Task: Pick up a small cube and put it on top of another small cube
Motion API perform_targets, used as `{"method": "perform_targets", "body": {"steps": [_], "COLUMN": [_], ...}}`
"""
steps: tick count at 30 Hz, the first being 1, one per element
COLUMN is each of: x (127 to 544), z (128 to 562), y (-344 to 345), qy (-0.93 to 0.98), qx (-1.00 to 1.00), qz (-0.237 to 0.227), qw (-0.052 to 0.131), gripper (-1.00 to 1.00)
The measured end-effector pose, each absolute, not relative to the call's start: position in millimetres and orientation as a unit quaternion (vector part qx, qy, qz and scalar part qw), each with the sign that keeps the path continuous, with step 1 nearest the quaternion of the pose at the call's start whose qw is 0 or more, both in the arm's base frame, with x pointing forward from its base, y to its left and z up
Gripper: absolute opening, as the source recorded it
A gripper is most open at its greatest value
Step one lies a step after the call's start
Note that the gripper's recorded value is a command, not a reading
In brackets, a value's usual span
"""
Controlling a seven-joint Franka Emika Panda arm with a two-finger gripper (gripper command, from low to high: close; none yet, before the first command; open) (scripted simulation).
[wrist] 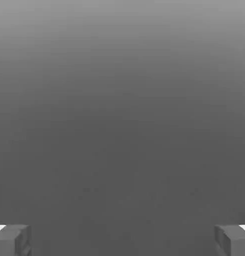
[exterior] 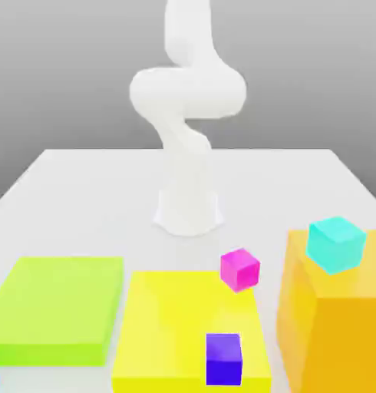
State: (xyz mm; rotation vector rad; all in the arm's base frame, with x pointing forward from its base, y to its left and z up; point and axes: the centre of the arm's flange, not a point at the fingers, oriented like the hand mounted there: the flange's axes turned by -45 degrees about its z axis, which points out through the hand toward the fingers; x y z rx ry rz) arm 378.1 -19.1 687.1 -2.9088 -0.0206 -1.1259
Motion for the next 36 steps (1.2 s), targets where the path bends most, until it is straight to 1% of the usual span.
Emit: {"method": "perform_targets", "body": {"steps": [4,9,13,17,22,26,34,36], "x": [426.4,474.5,503.5,522.7,533.1,532.5,502.9,499.3], "z": [641.6,577.0,519.7,459.0,381.6,320.4,208.2,178.3], "y": [-51.1,-91.0,-123.8,-159.2,-203.2,-234.2,-302.2,-309.6], "qy": [-0.026,-0.046,-0.059,-0.070,-0.085,-0.101,-0.135,-0.140], "qx": [-0.948,-0.963,-0.972,-0.979,-0.986,-0.990,-0.991,-0.990], "qz": [-0.316,-0.264,-0.224,-0.185,-0.137,-0.097,-0.013,-0.003], "qw": [0.023,0.034,0.039,0.040,0.035,0.028,0.004,0.000], "gripper": [0.00,0.00,0.00,0.00,0.00,0.00,0.00,0.00]}}
